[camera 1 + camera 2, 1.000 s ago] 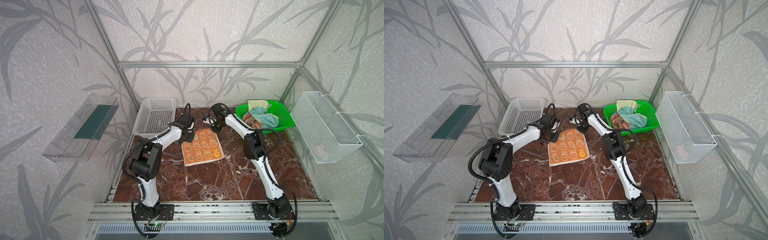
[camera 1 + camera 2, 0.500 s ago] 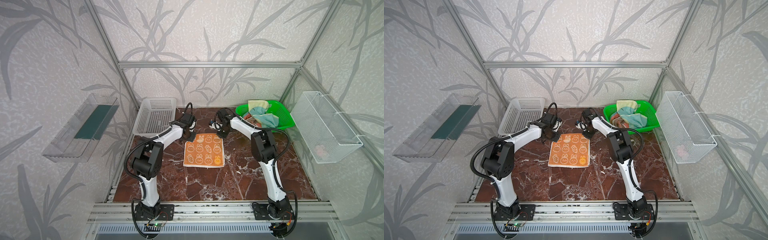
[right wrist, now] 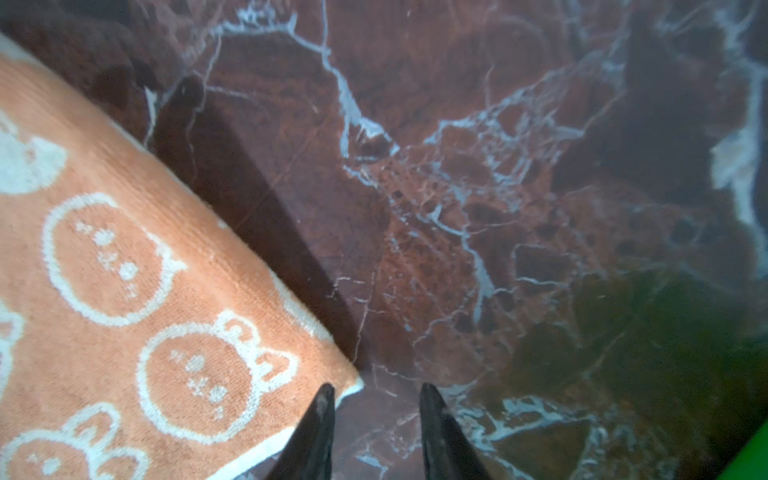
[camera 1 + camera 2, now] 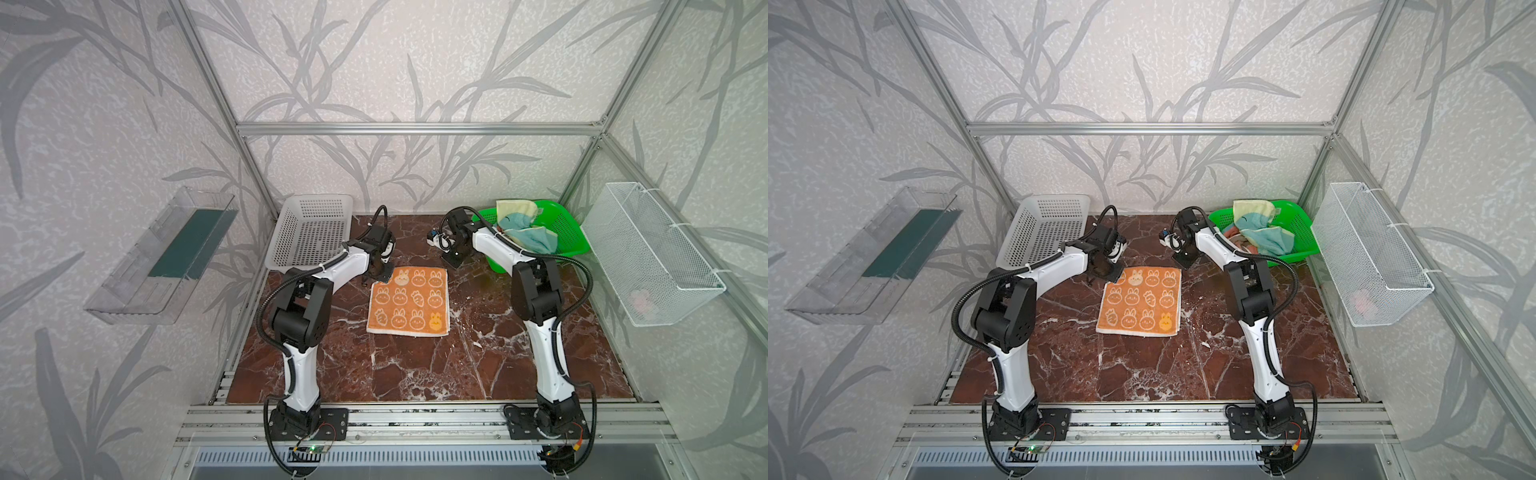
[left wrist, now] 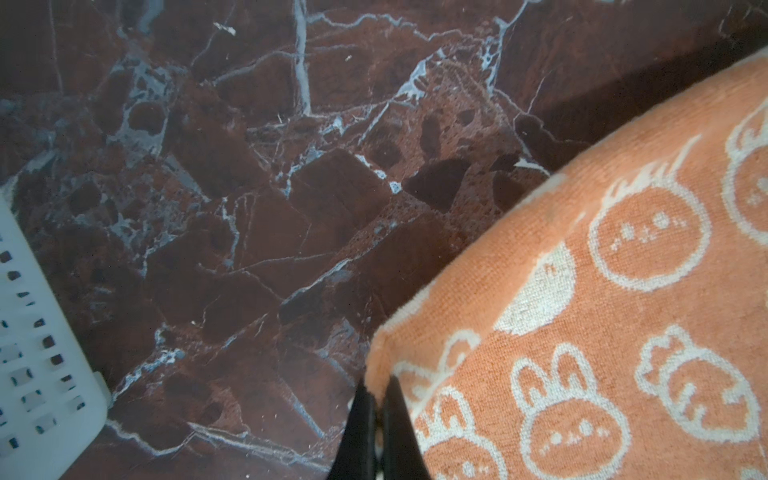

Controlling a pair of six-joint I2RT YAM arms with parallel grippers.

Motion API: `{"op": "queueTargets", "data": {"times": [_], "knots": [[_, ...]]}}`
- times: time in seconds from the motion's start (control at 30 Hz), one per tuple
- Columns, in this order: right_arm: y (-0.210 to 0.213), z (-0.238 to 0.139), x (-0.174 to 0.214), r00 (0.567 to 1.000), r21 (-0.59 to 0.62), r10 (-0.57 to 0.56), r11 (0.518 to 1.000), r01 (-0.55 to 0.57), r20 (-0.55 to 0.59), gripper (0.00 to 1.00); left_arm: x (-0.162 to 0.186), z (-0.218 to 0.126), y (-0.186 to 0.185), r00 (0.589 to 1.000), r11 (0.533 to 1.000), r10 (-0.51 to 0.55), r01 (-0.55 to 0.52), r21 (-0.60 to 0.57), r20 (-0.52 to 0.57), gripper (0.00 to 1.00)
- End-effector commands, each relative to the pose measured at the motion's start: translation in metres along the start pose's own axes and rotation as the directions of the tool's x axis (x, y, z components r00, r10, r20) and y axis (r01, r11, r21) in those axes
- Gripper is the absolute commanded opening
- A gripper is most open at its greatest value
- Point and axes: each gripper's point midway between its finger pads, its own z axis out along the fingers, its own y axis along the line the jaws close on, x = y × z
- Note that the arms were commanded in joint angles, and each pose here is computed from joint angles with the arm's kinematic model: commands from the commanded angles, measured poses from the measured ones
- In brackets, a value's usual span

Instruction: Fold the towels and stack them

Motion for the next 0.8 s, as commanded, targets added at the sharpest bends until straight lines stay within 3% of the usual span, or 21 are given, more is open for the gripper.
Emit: {"op": "queueTargets", "data": {"times": [0.0,0.33,0.77], "knots": [[0.006,-0.005,-0.008,1.0,-0.041,-0.021,0.999,0.022,0.02,0.36,-0.003,0.001,0.0,1.0,1.0,0.018,-0.018,-0.01,-0.01,0.0],[0.013,0.013,0.008,0.997,-0.102,-0.045,0.994,0.038,-0.064,0.36,-0.003,0.0,0.0,1.0,1.0,0.021,-0.021,-0.012,-0.016,0.0],[0.012,0.027,0.028,0.989,-0.089,-0.057,0.995,0.045,-0.134,0.37,-0.003,-0.001,-0.001,1.0,1.0,0.025,-0.025,-0.019,-0.015,0.0]]}}
